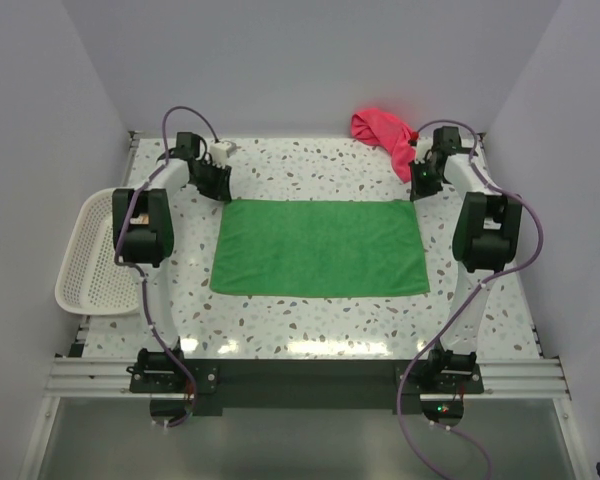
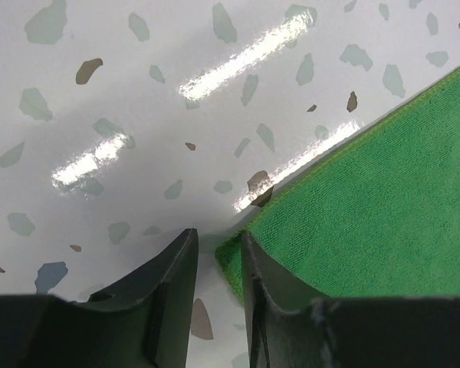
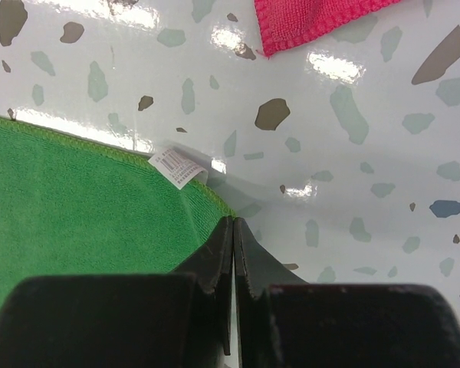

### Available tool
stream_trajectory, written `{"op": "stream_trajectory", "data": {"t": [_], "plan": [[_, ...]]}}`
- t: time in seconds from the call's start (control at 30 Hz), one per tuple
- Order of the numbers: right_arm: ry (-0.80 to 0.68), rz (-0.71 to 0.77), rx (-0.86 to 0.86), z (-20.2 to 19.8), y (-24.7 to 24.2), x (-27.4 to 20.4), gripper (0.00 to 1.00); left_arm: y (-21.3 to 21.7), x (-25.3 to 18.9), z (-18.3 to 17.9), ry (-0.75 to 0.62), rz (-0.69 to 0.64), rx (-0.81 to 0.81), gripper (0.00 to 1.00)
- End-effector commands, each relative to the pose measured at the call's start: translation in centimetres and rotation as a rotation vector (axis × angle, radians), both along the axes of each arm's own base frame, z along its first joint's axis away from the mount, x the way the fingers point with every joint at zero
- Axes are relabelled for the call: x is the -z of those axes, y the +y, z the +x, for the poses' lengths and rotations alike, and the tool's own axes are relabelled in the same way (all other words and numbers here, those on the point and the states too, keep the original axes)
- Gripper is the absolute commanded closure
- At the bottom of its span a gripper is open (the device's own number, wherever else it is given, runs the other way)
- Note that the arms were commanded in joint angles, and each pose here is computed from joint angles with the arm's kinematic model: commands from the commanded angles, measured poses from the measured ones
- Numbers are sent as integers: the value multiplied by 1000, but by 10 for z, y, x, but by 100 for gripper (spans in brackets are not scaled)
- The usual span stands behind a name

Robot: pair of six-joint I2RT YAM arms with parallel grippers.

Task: Roll the towels
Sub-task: Fold the towel

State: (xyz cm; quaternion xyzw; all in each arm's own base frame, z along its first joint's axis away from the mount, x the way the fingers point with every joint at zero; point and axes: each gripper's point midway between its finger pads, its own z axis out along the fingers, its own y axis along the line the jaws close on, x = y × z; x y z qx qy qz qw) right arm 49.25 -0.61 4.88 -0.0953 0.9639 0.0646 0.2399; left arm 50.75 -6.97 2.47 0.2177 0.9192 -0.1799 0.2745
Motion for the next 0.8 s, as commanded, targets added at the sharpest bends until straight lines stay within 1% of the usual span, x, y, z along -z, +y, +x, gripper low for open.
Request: {"op": "stream_trajectory", "data": {"t": [0.0,0.2,0.23,0.33,0.6,0.67,0.73,0.77], "plan": [[-89,-17,-20,14,-1,-27,100,-3,-2,6,-12,-20,23,69],[-95,-36,-15,18,-5,-25,100,-9,-3,9,-10,-61,27,85],[-93,-42,-17,19,-5,-23,100,-10,-5,10,-15,-66,29,90],[-108,-56,-8,24,-9,-24,100,-12,-9,14,-19,-86,31,100],[-105,-55,-7,28,-10,-23,100,-13,-26,22,-67,-86,35,100],[-107,-50,-10,27,-9,-24,100,-11,-25,19,-47,-75,42,75],[-101,-47,-11,25,-8,-22,100,-7,-19,14,-30,-52,30,52],[-101,-44,-13,25,-7,-23,100,-5,-22,13,-40,-43,24,48]]}}
